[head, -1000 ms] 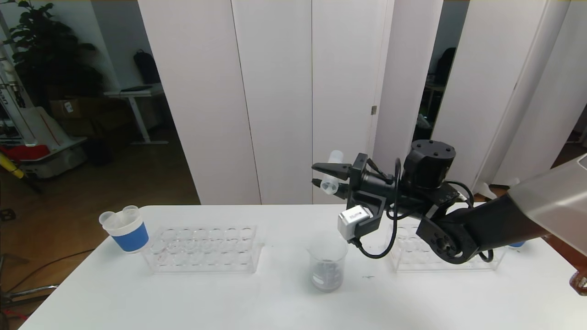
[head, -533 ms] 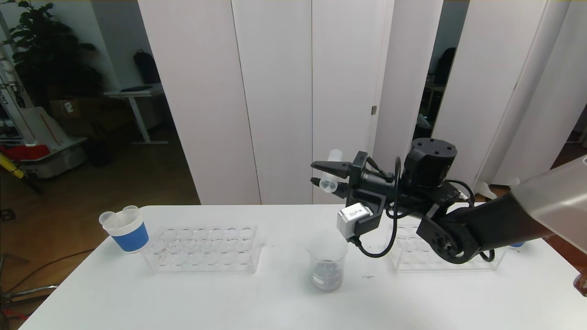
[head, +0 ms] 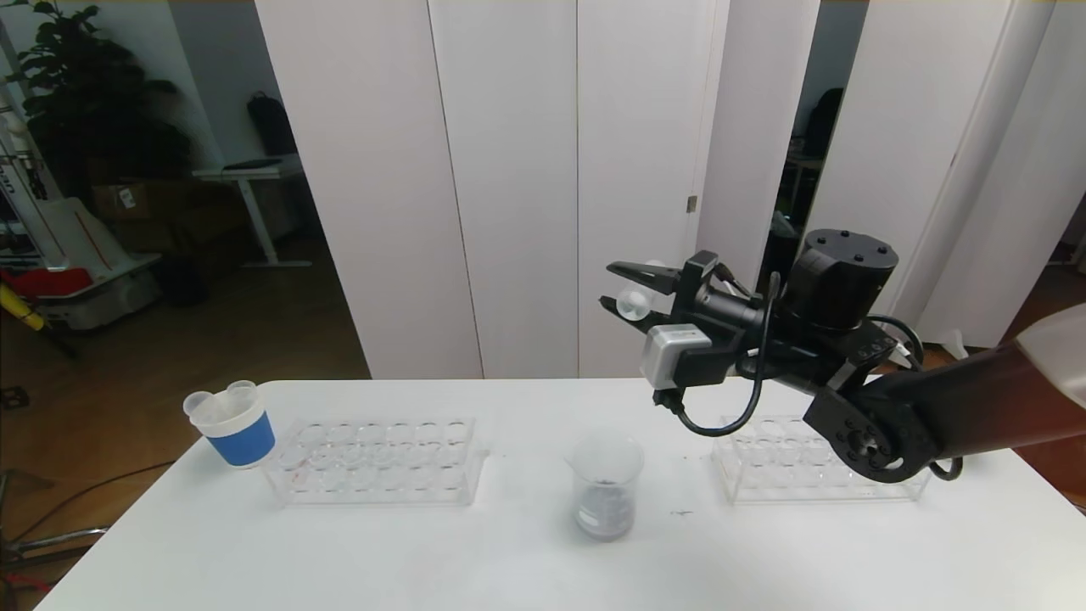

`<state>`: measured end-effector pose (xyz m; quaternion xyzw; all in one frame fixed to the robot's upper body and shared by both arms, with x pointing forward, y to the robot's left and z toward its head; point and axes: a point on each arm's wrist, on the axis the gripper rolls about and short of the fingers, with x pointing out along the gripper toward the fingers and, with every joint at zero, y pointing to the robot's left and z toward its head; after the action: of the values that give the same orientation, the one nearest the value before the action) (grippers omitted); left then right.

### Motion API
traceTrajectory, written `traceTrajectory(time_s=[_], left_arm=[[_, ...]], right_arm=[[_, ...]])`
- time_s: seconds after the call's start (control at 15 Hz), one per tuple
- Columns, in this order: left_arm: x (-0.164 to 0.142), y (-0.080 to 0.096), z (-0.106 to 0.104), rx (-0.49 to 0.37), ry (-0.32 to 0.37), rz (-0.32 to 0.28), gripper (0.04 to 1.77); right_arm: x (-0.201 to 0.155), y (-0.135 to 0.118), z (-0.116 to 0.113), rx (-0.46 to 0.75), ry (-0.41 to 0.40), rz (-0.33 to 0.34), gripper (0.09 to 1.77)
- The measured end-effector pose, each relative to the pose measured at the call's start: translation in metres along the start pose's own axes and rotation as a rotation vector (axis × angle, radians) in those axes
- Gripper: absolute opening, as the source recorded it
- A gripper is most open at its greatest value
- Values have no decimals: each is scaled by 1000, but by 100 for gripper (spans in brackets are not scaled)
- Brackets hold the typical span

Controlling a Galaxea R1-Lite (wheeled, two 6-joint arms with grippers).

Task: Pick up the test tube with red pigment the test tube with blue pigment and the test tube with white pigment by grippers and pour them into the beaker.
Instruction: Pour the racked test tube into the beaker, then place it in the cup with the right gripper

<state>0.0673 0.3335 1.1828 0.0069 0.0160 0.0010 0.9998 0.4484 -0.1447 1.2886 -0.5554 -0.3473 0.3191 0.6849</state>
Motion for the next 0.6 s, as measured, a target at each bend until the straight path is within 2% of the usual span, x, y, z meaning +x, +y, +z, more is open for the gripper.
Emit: traceTrajectory(time_s=[0.2, 0.33, 0.47, 0.6], left_arm=[[0, 0, 0, 0, 0, 0, 175], [0, 0, 0, 0, 0, 1, 175], [0, 0, 0, 0, 0, 0, 175], [0, 0, 0, 0, 0, 0, 175]], right_arm=[[-12, -2, 3, 223, 136, -27, 61], [-16, 0, 9, 428, 225, -68, 61], [-17, -1, 16, 659, 287, -134, 61], [-19, -3, 23, 828, 347, -214, 61]])
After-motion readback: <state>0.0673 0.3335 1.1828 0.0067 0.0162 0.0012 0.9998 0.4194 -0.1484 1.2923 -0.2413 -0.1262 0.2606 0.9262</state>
